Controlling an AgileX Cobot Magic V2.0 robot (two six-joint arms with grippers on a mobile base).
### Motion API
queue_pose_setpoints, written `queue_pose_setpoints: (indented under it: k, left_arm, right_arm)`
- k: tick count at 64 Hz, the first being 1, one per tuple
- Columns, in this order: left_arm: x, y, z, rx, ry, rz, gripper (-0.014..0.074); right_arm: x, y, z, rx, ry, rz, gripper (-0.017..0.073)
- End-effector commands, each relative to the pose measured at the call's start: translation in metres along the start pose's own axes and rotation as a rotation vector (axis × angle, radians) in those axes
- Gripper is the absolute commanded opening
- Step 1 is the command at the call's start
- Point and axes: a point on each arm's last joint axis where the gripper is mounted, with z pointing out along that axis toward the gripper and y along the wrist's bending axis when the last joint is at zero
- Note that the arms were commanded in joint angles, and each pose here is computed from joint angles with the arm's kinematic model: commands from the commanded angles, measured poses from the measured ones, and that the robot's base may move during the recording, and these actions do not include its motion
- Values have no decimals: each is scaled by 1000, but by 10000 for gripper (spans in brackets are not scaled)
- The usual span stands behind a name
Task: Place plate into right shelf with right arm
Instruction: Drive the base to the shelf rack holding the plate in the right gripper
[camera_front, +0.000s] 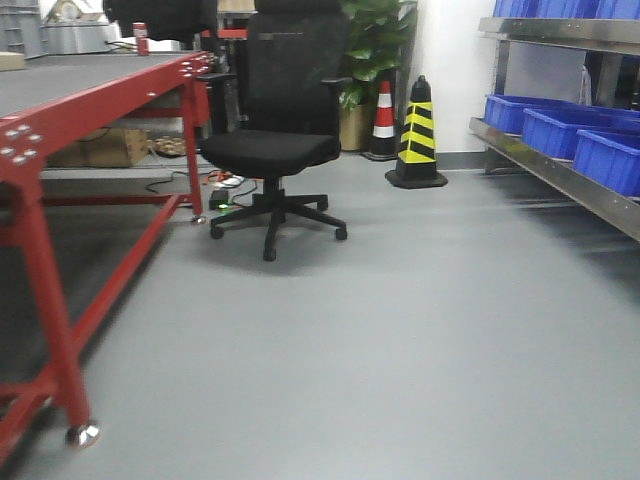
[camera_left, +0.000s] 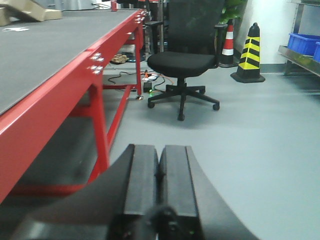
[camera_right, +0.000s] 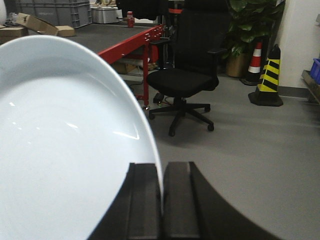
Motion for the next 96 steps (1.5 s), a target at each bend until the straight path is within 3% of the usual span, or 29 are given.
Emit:
queue_pose_setpoints:
  k: [1, 96]
  left_arm:
    - [-5, 2, -1, -21, -80, -5, -47]
    - [-5, 2, -1, -19, -82, -5, -47]
  right_arm:
    - [-16, 2, -2, -22, -107, -17, 54]
    - [-16, 2, -2, -22, -104, -17, 54]
